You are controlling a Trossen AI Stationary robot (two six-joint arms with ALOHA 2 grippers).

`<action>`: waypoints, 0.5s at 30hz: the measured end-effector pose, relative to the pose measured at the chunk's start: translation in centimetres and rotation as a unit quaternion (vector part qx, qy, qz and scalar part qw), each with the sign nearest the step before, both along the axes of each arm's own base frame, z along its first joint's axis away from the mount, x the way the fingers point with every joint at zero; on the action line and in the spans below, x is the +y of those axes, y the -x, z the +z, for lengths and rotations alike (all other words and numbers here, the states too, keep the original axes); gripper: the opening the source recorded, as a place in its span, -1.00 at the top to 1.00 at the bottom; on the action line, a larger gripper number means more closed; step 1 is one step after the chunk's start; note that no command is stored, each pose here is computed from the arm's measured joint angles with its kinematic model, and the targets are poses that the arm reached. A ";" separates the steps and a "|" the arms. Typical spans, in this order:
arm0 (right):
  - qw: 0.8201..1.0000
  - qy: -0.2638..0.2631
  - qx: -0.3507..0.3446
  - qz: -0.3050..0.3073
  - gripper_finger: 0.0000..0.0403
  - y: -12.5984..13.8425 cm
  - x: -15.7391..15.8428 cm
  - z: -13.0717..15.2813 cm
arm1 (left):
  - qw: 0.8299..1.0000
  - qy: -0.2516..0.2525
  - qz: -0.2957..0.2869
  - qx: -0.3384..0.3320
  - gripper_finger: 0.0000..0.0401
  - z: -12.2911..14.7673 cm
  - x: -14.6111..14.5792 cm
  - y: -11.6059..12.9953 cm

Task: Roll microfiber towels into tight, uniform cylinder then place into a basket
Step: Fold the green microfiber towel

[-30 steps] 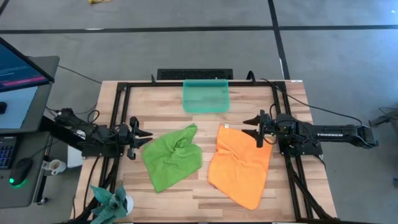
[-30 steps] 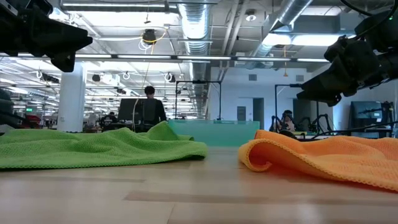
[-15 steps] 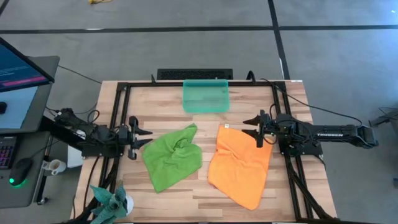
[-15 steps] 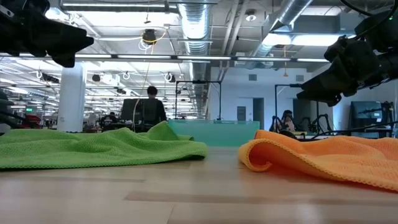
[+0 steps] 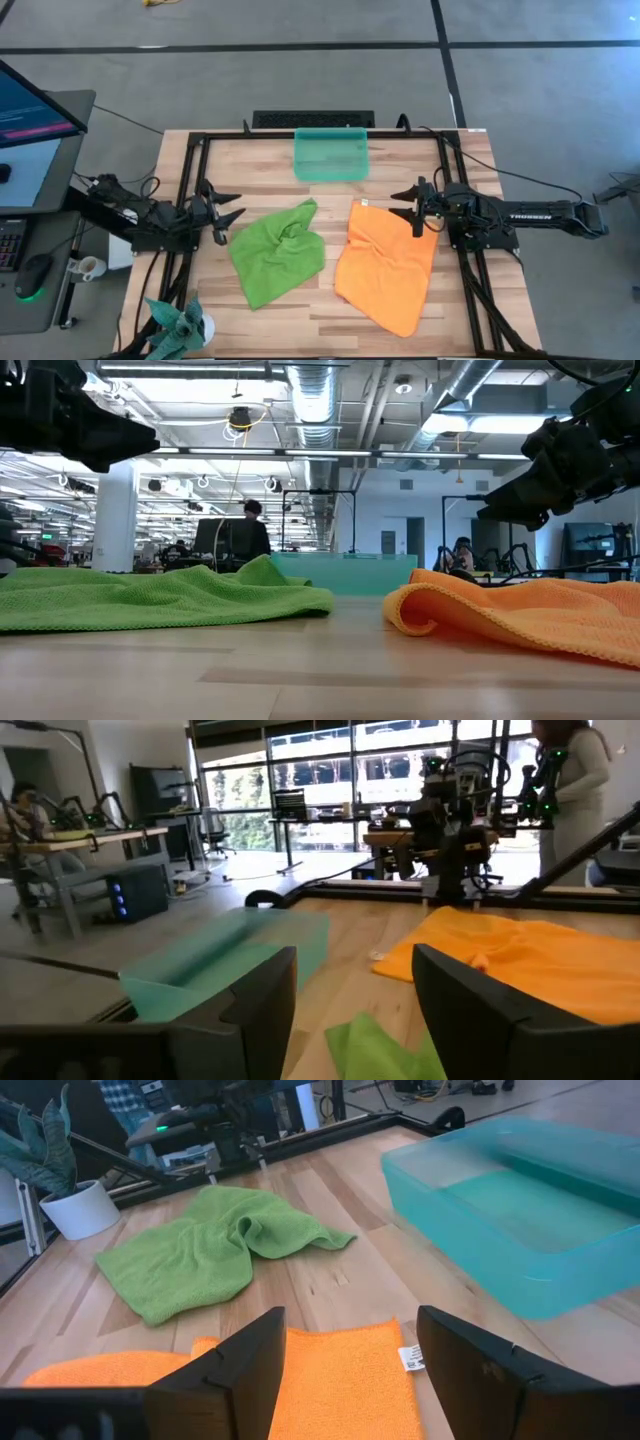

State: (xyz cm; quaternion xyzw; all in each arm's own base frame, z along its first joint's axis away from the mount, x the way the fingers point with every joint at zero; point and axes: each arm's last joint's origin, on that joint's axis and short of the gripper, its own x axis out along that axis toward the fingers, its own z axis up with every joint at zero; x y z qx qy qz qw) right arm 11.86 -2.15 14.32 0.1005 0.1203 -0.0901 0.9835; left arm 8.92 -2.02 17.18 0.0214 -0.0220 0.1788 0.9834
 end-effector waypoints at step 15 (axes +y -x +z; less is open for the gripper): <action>1.000 0.000 0.000 0.000 -0.24 0.0 0.0 0.0 | 0.994 0.061 -0.092 -0.024 0.03 0.1 -0.5 -0.1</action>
